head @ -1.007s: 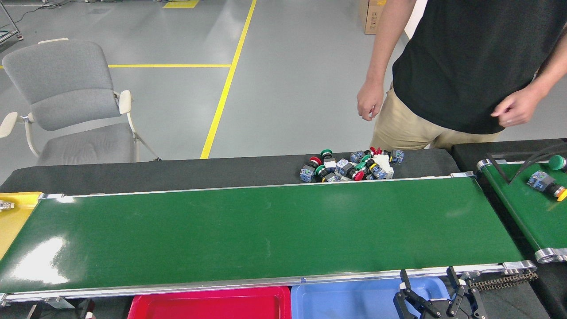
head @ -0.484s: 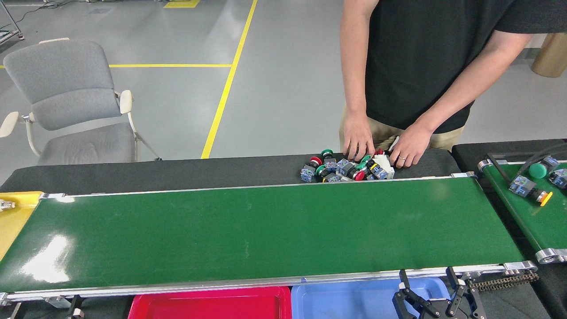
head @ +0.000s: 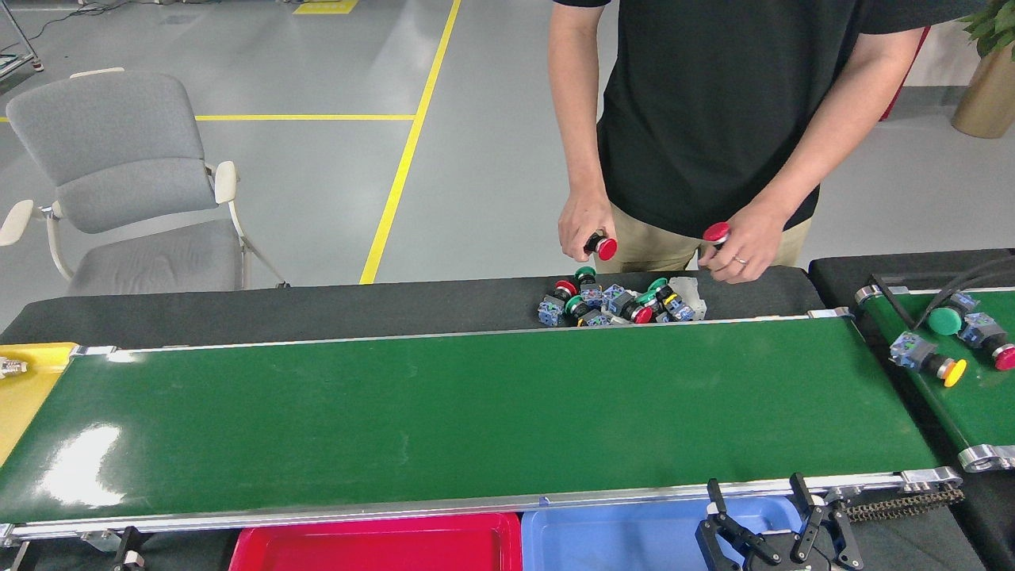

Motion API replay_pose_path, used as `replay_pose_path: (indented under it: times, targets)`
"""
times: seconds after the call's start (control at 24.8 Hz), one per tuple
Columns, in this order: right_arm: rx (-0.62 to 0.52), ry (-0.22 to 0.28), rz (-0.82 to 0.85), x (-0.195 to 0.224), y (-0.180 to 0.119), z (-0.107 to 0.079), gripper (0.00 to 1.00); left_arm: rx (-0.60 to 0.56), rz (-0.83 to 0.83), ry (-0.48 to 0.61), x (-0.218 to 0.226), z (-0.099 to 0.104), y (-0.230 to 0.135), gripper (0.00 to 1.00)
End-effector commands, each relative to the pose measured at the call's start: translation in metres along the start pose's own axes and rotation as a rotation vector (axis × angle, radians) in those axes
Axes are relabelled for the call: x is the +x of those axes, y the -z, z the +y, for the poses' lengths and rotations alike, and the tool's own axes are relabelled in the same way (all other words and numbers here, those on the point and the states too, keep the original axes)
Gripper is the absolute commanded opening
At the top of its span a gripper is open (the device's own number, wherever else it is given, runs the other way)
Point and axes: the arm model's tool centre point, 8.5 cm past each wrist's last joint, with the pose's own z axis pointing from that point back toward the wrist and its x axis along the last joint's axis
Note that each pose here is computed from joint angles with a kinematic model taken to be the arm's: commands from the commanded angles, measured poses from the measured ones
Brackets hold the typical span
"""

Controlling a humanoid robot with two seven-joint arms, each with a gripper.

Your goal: Pick switch part from conveyor to tray

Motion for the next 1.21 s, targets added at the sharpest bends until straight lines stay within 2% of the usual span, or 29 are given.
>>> replay_pose_path:
  times: [0.0,0.2,0.32,0.44,0.81,1.05,1.17]
  targets:
    - [-0.017,0.006,0.008,0.001,0.004,-0.007,1.00,0.022,0.002,0.008,-0.003,0.006,0.001,1.00]
    - [0.001,-0.002,0.069,-0.009,0.006,-0.007,1.00,0.024,0.000,0.015,-0.004,0.007,0.001,1.00]
    - [0.008,0.012,0.104,-0.022,0.009,-0.010,1.00,0.022,-0.003,0.018,-0.004,0.008,0.001,1.00]
    - [0.066,0.039,0.138,-0.036,0.008,-0.006,1.00,0.017,-0.001,0.015,-0.004,0.006,0.000,1.00]
    - [0.087,0.043,0.185,-0.059,0.020,-0.012,1.00,0.019,-0.013,0.005,0.003,0.005,0.000,1.00]
    - [0.111,0.034,0.194,-0.068,0.030,-0.007,1.00,0.016,-0.016,-0.001,0.005,0.003,-0.001,1.00]
    - [0.142,0.045,0.192,-0.069,0.042,0.000,1.00,0.013,-0.025,-0.001,0.008,0.003,0.000,1.00]
